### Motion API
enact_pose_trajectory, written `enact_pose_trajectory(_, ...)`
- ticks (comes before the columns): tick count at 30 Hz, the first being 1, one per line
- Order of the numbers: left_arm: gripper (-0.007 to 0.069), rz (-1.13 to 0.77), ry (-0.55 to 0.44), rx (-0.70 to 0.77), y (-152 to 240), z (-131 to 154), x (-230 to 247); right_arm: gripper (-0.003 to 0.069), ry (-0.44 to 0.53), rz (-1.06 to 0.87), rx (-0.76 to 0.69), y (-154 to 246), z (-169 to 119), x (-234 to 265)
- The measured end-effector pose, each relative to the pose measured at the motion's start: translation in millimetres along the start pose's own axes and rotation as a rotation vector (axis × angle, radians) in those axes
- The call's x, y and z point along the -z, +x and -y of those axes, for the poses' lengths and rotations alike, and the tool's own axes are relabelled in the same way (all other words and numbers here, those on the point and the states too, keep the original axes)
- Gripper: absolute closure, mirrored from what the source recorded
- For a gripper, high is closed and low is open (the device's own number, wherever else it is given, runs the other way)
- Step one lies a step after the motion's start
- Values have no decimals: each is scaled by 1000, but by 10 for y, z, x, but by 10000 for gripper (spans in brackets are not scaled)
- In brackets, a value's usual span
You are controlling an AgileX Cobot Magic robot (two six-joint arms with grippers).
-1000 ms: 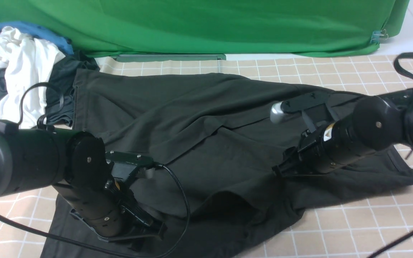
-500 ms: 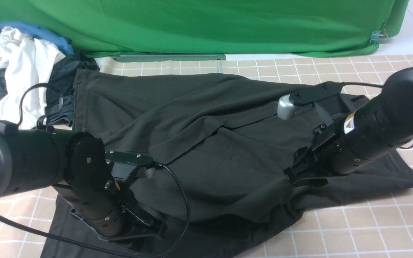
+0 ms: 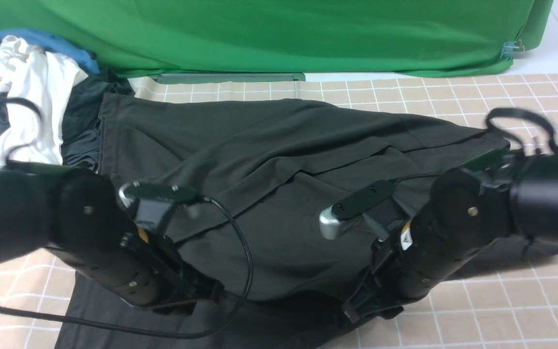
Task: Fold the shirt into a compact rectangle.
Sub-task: 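Grasp the near edge of the shirt at its hem and shoulder corners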
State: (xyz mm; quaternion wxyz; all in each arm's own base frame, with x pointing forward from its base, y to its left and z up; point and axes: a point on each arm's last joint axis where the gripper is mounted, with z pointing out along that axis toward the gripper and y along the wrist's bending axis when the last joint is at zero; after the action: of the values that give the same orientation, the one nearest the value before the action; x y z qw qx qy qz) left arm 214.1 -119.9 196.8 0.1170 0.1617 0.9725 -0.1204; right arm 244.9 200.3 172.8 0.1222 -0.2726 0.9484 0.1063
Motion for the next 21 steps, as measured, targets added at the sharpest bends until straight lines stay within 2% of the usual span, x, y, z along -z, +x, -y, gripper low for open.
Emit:
enact_pose_trajectory(1,606,11,2,-1,1,5,28,344,1,1,0,-2,1,-7)
enact_pose_trajectory(2,606,52,6,-4,8,20,138,292,3,10,-1,-16,7,-46)
enact_pose_trajectory(3,606,57,5,-4,9,21,151,286,3,10,-1,-16,7,-46)
enact_pose_trajectory(4,606,96,3,-2,23,30,261,235,4,22,-1,-27,9,-57)
enact_pose_trajectory(6,606,126,-2,-6,40,33,349,188,5,34,-1,-38,10,-57)
enact_pose_trajectory(9,606,166,-15,-4,70,31,469,158,6,59,-1,-62,12,-62)
enact_pose_trajectory(13,606,201,-14,-8,100,40,571,160,9,109,-1,-108,14,-62)
enact_pose_trajectory(16,606,208,-14,-10,112,41,601,249,10,134,-1,-131,15,-59)
enact_pose_trajectory(19,606,207,-14,-9,116,42,605,487,12,155,1,-150,17,-56)
enact_pose_trajectory(21,606,201,-14,-9,122,42,604,573,13,166,1,-159,18,-55)
